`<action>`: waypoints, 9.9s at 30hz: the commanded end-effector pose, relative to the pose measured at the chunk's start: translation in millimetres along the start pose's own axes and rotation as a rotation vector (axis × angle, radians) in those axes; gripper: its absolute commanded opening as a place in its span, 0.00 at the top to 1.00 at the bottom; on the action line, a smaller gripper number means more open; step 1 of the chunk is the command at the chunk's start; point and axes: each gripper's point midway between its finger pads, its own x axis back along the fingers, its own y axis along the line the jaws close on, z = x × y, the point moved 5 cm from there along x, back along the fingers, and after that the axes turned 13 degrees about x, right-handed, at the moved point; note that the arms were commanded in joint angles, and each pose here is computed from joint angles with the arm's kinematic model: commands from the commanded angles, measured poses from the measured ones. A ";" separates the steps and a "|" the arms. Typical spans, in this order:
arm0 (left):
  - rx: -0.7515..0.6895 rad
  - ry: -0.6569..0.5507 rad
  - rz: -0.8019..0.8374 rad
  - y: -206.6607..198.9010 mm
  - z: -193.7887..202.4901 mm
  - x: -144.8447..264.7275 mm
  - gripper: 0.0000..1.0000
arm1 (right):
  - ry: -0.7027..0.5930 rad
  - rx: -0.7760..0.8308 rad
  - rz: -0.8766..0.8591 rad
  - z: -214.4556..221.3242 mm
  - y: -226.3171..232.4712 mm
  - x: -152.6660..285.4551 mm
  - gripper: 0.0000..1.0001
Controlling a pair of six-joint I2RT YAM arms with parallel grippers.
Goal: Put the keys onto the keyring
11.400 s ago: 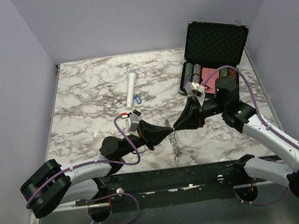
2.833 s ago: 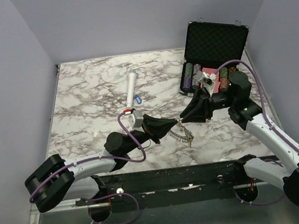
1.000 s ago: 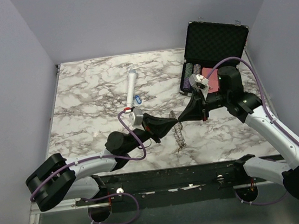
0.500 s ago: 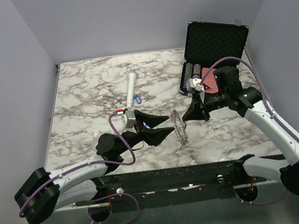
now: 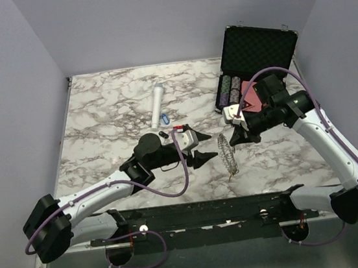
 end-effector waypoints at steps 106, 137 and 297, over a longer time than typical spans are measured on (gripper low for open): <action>0.249 -0.603 0.049 -28.2 -47.4 14.0 1.00 | -0.588 -0.821 -0.150 -40.5 8.2 -13.9 1.00; 0.218 -0.730 0.042 -27.8 -68.1 23.1 1.00 | -0.563 -0.864 -0.117 -30.5 8.2 -21.1 0.99; 0.721 0.048 -1.385 300.8 -22.1 270.4 1.00 | -0.476 -0.478 0.448 4.9 9.0 65.1 0.18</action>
